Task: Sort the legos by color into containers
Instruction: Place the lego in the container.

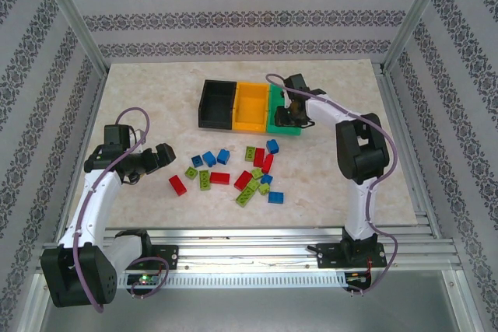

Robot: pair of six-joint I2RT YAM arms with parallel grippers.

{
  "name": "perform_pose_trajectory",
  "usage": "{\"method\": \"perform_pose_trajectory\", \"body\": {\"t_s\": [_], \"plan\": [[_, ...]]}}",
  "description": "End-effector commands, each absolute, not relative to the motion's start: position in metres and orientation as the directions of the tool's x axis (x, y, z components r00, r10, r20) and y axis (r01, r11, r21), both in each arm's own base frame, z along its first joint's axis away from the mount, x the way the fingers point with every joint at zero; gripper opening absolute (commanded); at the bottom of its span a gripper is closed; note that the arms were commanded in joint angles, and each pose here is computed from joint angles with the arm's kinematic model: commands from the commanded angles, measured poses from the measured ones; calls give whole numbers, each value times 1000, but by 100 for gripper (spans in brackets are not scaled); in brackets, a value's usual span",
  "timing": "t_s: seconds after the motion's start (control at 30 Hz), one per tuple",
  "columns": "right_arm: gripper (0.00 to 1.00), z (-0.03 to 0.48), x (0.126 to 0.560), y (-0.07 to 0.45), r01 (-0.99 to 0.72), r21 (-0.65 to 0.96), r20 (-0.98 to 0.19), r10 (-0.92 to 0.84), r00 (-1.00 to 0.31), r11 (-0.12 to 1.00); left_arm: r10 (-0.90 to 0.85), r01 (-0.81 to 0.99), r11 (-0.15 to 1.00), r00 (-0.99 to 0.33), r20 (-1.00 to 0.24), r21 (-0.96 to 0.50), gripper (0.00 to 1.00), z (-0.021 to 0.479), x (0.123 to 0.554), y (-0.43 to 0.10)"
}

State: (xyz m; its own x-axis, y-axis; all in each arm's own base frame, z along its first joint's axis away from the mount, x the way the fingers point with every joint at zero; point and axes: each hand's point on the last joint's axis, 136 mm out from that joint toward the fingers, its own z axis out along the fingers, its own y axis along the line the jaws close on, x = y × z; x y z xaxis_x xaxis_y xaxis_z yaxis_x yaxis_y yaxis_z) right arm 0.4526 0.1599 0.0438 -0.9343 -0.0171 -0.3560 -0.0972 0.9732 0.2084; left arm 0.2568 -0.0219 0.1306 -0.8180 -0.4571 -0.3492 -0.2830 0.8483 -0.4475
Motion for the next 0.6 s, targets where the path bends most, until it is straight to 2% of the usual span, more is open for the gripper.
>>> {"method": "perform_pose_trajectory", "body": {"t_s": [0.0,0.17,0.37,0.57], "plan": [[34,43,435,144,-87,170,-324,-27,-946,982,-473,-287,839,-806,-357,-462,100,132,257,-20],[36,51,435,136,-95,141,-332,-43,-942,985,-473,-284,838,-803,-363,-466,100,133,257,-21],[52,75,429,149,-134,154,-367,-70,-928,979,-472,-280,838,-803,-364,-469,100,134,257,-21],[54,116,415,164,-175,137,-438,-99,-894,975,-473,-280,836,-804,-361,-471,100,134,257,-22]]}}
